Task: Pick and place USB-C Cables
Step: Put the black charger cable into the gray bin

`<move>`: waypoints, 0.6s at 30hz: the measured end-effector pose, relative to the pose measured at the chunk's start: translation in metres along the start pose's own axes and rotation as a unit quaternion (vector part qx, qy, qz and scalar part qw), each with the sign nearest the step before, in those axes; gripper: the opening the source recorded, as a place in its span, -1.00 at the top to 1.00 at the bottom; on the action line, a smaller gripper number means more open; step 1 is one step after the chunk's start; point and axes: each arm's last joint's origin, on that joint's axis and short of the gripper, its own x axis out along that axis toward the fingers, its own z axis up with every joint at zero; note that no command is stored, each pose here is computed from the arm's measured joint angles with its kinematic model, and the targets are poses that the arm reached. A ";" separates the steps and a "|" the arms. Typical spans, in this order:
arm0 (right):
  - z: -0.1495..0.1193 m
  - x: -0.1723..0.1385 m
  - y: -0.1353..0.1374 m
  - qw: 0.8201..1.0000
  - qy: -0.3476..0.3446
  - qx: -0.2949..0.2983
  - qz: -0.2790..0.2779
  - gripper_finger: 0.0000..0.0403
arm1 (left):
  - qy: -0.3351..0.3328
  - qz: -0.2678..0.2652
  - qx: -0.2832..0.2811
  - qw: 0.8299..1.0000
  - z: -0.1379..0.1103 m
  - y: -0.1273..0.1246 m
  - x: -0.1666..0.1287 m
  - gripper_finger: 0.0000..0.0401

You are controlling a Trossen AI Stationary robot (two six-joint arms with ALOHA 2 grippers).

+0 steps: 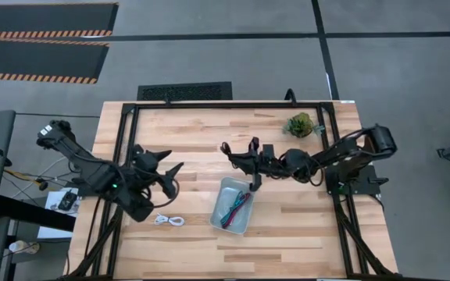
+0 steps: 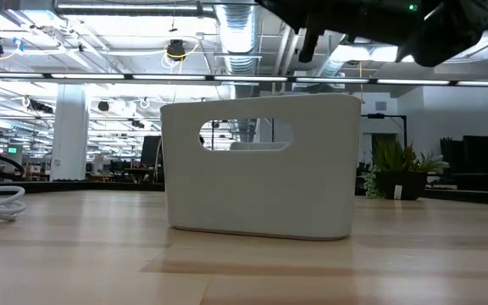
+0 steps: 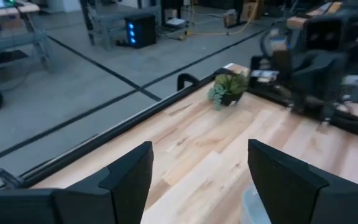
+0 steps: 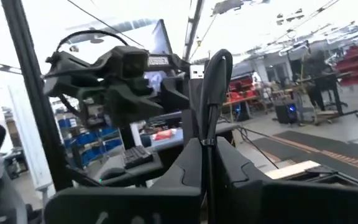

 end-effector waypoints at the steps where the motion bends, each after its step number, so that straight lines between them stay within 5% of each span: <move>1: 0.000 0.000 0.000 1.000 0.005 -0.001 -0.001 0.91 | -0.001 0.004 0.004 1.000 -0.005 -0.001 0.004 -0.23; 9: -0.001 -0.001 0.003 1.000 0.017 -0.003 0.001 0.91 | 0.025 -0.016 -0.042 0.999 -0.051 0.002 0.032 -0.23; 14: -0.003 -0.001 0.002 1.000 0.027 0.000 -0.003 0.90 | 0.115 -0.194 -0.082 0.971 -0.068 0.009 0.056 -0.16; 16: -0.003 -0.001 0.002 1.000 0.026 0.000 -0.003 0.91 | 0.060 -0.299 -0.074 0.950 -0.064 0.011 0.058 -0.08; 18: -0.003 -0.001 0.003 1.000 0.026 0.001 -0.001 0.91 | -0.028 -0.350 -0.069 0.934 -0.057 0.020 0.056 0.01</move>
